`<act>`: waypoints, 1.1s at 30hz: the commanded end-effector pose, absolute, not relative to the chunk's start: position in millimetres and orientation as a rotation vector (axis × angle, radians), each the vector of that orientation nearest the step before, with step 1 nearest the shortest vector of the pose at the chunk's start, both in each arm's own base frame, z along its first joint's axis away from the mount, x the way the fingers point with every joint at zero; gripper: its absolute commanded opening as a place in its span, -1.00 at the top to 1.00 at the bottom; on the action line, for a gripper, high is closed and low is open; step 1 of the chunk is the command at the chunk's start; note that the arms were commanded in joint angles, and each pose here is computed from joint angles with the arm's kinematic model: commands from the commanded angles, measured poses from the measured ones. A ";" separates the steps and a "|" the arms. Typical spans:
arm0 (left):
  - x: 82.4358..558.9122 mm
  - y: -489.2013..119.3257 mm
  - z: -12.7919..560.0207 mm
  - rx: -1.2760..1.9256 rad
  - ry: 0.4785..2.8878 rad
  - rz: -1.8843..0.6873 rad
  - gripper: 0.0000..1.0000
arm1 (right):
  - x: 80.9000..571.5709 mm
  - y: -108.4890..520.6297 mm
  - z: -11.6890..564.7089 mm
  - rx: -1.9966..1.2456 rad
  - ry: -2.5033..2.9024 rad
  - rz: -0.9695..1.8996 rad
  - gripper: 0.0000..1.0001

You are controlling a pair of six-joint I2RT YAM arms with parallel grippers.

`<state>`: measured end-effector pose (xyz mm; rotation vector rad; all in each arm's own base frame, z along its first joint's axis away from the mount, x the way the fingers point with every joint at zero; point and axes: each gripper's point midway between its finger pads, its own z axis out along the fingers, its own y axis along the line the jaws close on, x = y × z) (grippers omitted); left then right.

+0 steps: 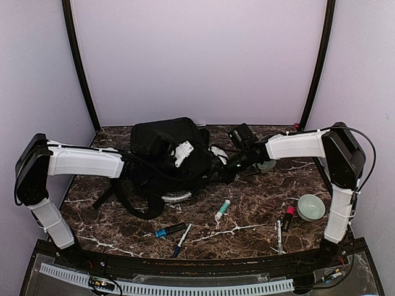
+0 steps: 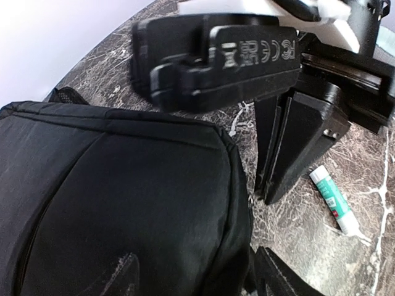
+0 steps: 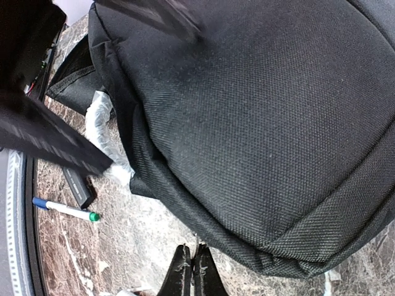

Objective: Pack the student bag
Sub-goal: Hold the student bag at the center of the board, then zip the student bag into the largest pocket of the bag.

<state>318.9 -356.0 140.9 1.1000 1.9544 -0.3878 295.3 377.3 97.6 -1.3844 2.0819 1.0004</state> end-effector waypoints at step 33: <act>327.9 -368.6 147.3 1.360 1.718 -0.074 1.00 | 352.4 350.3 108.3 -1.339 2.085 0.859 1.00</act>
